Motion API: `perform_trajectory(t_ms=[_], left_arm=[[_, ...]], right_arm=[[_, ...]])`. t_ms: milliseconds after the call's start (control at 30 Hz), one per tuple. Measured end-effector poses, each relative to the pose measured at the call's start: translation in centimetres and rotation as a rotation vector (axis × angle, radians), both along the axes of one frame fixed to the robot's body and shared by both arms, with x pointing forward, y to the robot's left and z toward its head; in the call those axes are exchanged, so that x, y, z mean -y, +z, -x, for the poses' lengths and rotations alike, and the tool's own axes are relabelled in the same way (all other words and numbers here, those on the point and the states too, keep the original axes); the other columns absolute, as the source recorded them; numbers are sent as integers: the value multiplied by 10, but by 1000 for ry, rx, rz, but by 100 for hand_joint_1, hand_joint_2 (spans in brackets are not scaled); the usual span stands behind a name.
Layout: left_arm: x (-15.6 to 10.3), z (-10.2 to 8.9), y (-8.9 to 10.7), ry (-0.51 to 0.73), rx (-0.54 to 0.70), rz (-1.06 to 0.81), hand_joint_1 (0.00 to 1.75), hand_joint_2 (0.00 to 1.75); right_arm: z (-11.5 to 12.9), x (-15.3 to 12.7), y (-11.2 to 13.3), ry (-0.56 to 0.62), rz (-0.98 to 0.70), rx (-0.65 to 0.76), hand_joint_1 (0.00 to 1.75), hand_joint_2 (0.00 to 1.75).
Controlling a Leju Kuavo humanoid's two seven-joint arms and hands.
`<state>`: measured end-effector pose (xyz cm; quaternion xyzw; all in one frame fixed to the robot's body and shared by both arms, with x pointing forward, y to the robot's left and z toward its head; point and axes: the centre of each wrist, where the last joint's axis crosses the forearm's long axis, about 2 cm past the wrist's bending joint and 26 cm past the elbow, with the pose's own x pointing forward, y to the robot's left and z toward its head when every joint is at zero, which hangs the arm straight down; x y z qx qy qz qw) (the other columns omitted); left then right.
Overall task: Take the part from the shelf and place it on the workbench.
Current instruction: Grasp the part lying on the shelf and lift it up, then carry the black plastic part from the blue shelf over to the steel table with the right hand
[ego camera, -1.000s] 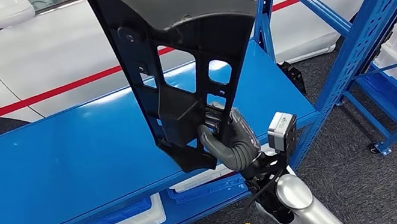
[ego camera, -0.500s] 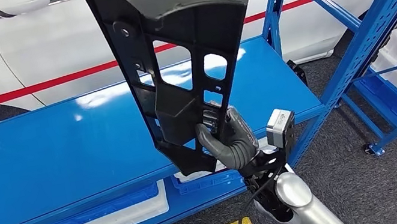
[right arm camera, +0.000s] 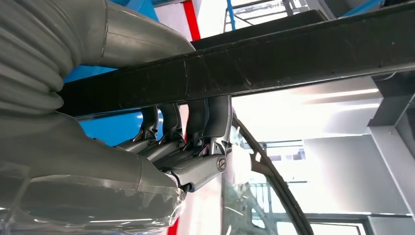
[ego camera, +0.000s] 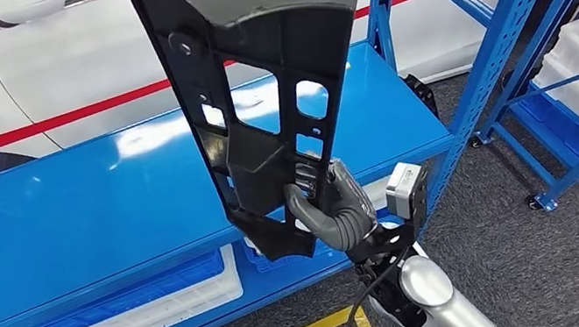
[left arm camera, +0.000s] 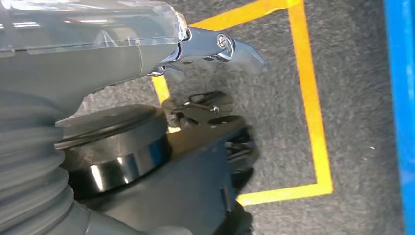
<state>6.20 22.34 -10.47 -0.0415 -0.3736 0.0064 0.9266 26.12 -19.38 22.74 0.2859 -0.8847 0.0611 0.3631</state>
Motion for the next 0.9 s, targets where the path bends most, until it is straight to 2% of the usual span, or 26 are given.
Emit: perform_trajectory(t_ms=[900], left_arm=[[-3,7,-1,-37,2,-17,0,175]], right_arm=[[16,-1,-19,14,-26,-48,175,175]])
